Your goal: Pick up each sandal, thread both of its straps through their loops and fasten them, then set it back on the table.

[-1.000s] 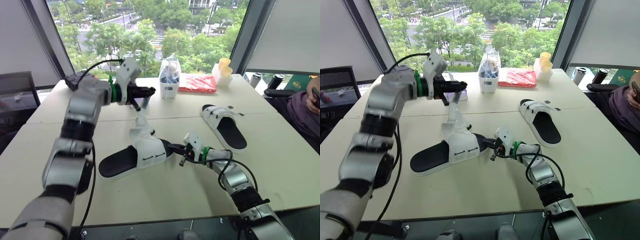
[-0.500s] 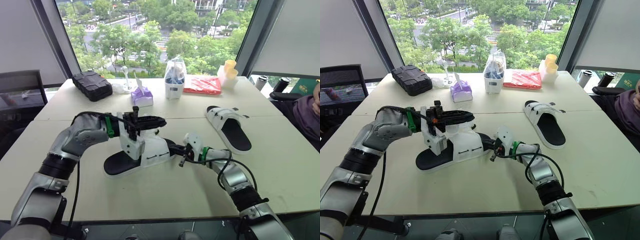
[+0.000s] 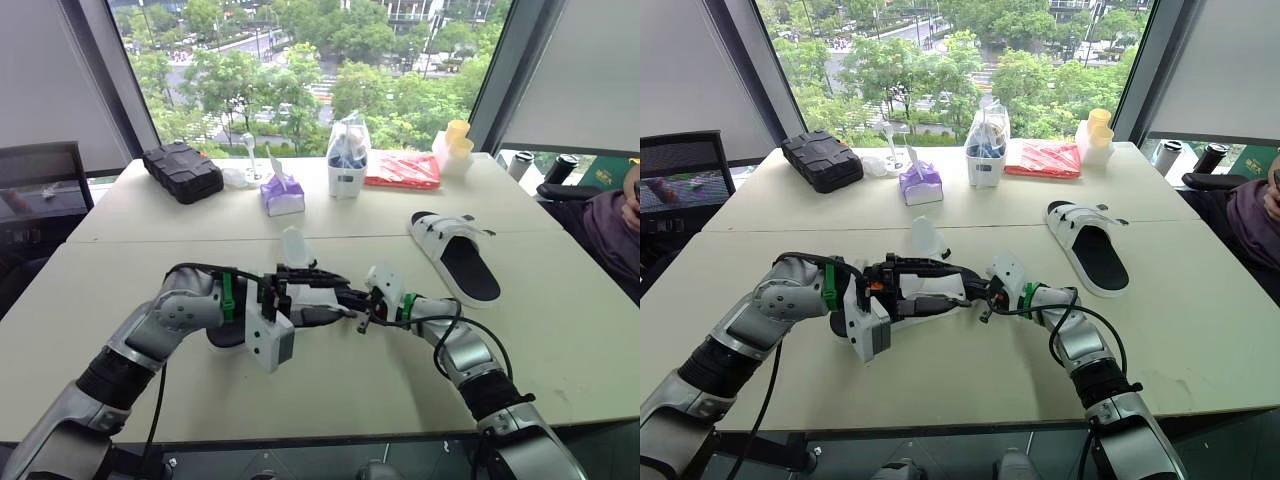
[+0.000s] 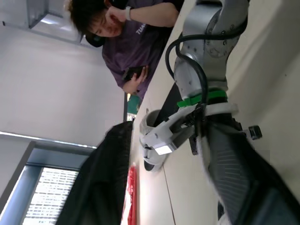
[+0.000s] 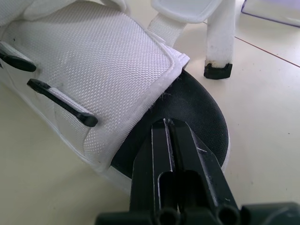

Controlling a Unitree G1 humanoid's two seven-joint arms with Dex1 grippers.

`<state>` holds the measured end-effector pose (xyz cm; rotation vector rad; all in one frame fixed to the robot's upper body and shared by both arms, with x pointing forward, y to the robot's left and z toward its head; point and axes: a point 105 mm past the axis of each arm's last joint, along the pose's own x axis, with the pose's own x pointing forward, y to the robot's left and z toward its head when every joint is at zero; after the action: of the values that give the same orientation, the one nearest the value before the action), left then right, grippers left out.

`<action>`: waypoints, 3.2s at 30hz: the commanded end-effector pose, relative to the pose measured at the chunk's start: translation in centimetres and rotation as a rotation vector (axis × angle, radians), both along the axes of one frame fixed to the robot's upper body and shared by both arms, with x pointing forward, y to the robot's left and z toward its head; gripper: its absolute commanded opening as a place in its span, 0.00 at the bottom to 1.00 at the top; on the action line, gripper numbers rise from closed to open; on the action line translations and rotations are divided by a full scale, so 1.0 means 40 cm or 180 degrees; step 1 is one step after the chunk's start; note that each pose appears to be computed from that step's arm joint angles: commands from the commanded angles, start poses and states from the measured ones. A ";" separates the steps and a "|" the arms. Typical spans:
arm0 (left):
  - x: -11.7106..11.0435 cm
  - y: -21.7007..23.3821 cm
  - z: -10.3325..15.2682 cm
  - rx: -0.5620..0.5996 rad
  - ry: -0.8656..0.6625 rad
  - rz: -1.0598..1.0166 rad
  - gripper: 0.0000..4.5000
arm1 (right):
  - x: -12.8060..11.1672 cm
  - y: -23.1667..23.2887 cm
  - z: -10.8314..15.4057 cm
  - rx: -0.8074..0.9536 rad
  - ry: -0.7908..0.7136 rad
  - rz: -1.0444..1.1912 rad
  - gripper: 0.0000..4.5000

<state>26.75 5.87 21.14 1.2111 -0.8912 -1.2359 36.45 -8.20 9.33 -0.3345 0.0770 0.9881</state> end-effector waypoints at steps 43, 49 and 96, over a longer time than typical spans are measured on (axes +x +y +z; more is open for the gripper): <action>0.037 0.306 -0.128 -0.0340 0.4565 0.1954 0.73 | -0.142 0.107 -0.026 0.0039 0.0618 0.0942 0.00; -0.043 0.265 -0.105 -0.0535 0.5296 0.1462 0.73 | -0.124 0.100 -0.030 0.0031 0.0570 0.0818 0.00; 0.150 0.166 -0.044 -0.0903 0.5845 0.0802 0.02 | -0.077 0.074 -0.027 -0.0032 0.0400 0.0594 0.00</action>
<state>32.35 12.49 19.80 -0.3151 0.4578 -1.3179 32.93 -5.07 8.65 -0.2918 0.1441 1.2234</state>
